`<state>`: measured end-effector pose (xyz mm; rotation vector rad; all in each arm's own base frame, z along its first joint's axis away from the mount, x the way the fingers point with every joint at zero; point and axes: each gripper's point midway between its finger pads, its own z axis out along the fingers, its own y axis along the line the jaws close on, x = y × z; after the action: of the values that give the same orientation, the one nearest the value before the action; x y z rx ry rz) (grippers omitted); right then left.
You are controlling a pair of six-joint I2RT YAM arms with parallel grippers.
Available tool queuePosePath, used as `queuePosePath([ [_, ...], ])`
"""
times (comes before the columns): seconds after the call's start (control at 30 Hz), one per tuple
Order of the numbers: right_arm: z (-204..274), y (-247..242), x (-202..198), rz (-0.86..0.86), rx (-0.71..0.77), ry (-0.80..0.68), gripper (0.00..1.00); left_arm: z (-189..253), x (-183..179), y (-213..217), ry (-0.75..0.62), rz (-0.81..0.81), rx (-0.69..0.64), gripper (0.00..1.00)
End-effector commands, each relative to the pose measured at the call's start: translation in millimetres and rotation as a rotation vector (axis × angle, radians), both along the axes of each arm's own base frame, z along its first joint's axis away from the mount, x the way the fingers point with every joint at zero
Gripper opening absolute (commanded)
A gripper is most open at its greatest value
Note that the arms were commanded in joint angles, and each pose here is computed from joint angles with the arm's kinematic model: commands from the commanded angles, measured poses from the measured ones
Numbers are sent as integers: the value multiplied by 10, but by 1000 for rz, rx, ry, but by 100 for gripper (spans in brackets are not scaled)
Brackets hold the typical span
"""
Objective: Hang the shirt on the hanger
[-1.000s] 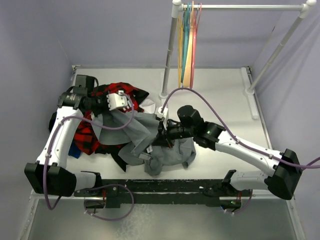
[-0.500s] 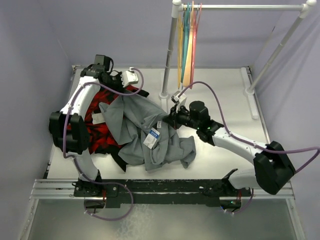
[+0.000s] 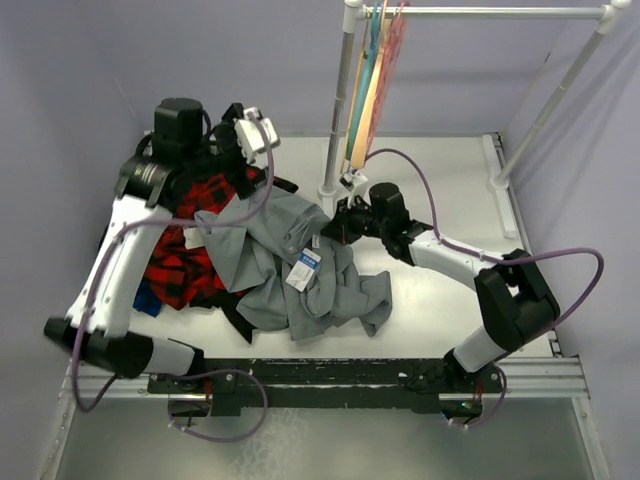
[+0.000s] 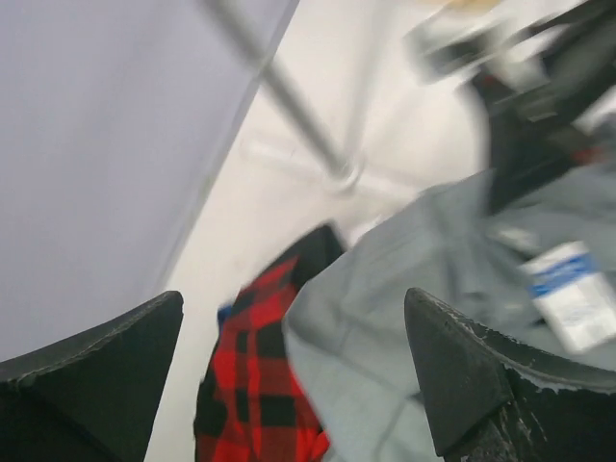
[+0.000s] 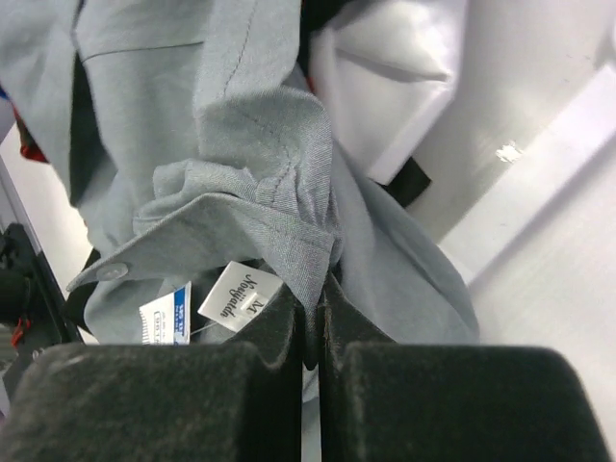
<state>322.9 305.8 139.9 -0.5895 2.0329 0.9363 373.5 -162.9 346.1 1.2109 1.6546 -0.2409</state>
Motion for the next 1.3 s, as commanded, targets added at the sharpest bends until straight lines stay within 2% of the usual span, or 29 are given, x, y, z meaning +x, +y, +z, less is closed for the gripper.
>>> queuePosePath([
  [0.0,132,-42,27,-19,85,68,0,-12,-774,-463,125,-164,-70,100],
  [0.07,214,-47,-12,-22,133,37,13,-238,-838,-542,147,-174,-50,100],
  [0.13,307,-83,-67,-35,175,7,36,-440,-803,-580,147,-159,-19,100],
  [0.17,371,-117,-94,-47,192,-14,43,-528,-776,-590,152,-153,-8,100],
  [0.23,488,-197,-167,-68,217,-54,50,-637,-737,-608,161,-149,1,100],
  [0.33,613,-361,-281,-129,248,-89,67,-706,-668,-646,157,-146,4,100],
  [0.43,640,-490,-454,-161,291,-93,75,-726,-626,-700,157,-147,-6,100],
  [0.57,573,-723,-578,-276,338,-77,77,-805,-634,-819,156,-154,8,100],
  [0.63,645,-936,-582,-380,359,-129,78,-886,-677,-884,149,-165,45,100],
  [0.67,732,-1067,-578,-437,363,-173,93,-920,-710,-919,144,-177,63,100],
  [0.7,850,-1191,-588,-484,373,-223,99,-955,-759,-954,138,-197,86,100],
  [0.83,1472,-1661,-639,-673,480,-406,100,-1014,-872,-1014,94,-239,186,100],
  [0.93,2013,-1738,-671,-671,498,-532,98,-971,-903,-988,68,-228,234,100],
  [1.0,2426,-1685,-591,-665,488,-540,82,-921,-929,-931,66,-218,245,100],
  [1.03,2464,-1629,-487,-672,455,-500,72,-906,-953,-904,68,-214,250,100],
  [1.07,2577,-1578,-406,-676,443,-471,66,-895,-978,-873,71,-210,253,100],
  [1.2,3054,-1393,-119,-680,466,-441,61,-892,-1045,-759,70,-182,257,100],
  [1.27,3232,-1416,-16,-719,491,-469,55,-890,-1060,-713,65,-162,253,100],
])
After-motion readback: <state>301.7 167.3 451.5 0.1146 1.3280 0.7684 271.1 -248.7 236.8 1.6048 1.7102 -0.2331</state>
